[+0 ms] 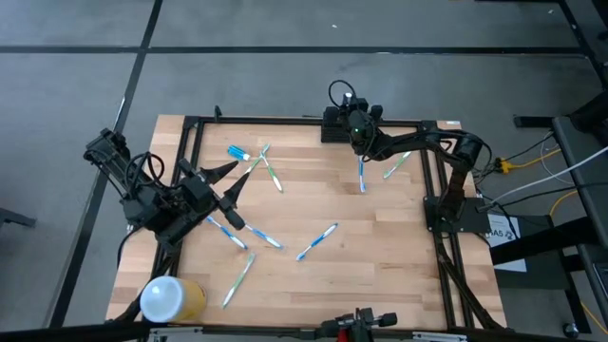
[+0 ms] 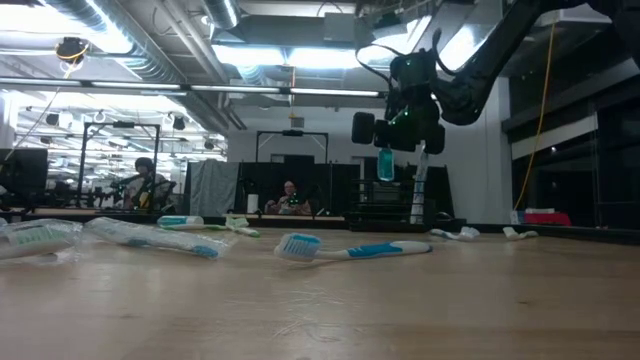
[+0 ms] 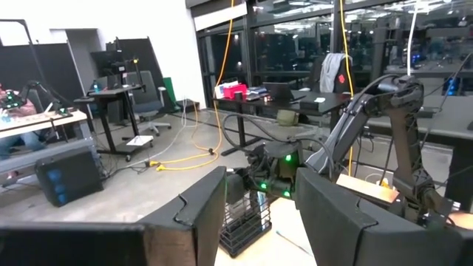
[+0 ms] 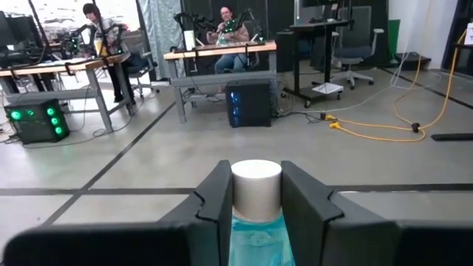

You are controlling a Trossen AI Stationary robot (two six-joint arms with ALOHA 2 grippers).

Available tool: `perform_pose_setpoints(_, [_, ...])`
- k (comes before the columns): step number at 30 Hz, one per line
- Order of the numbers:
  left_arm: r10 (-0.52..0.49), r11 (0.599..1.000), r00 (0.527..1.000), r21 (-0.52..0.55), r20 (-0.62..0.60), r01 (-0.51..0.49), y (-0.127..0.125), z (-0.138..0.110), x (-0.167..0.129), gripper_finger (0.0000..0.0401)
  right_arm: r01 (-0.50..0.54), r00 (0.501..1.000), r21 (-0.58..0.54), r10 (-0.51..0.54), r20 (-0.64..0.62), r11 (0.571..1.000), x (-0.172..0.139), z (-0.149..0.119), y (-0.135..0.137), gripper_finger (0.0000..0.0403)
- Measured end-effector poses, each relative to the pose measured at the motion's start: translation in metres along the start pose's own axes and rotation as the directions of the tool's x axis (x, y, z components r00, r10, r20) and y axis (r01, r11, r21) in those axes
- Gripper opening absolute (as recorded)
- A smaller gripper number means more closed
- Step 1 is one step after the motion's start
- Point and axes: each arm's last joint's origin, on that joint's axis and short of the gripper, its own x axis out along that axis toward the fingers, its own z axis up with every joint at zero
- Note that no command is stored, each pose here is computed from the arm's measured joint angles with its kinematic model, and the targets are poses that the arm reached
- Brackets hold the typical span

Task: Pick & Place toothbrushing station
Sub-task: Put the blue mouthwash into the black organizer

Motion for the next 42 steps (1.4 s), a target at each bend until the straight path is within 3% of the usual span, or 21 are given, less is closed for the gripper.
perform_pose_setpoints(13, [0.000, 1.000, 1.000, 0.004, 0.000, 0.000, 0.000, 0.000, 0.000, 0.0159, 0.019, 1.000, 0.001, -0.019, -0.014, 1.000, -0.003, -0.008, -0.005, 0.0088])
perform_pose_setpoints(22, [-0.002, 1.000, 1.000, 0.017, 0.001, 0.002, 0.000, -0.001, 0.000, 0.0159, 0.007, 0.999, 0.064, -0.010, 0.033, 0.998, -0.012, -0.016, -0.017, 0.0088])
perform_pose_setpoints(31, [-0.013, 0.999, 1.000, 0.031, 0.007, 0.013, -0.001, -0.001, 0.000, 0.0159, -0.016, 0.999, 0.077, 0.013, 0.042, 0.997, -0.009, -0.012, -0.015, 0.0088])
perform_pose_setpoints(36, [-0.016, 0.999, 1.000, 0.031, 0.009, 0.016, -0.001, -0.001, 0.000, 0.0159, -0.021, 0.998, 0.089, 0.016, 0.057, 0.996, -0.006, -0.023, -0.014, 0.0088])
perform_pose_setpoints(42, [-0.014, 0.999, 1.000, 0.033, 0.007, 0.013, -0.001, -0.001, 0.000, 0.0159, -0.034, 0.996, 0.045, 0.030, 0.080, 0.998, -0.006, -0.021, -0.005, 0.0088])
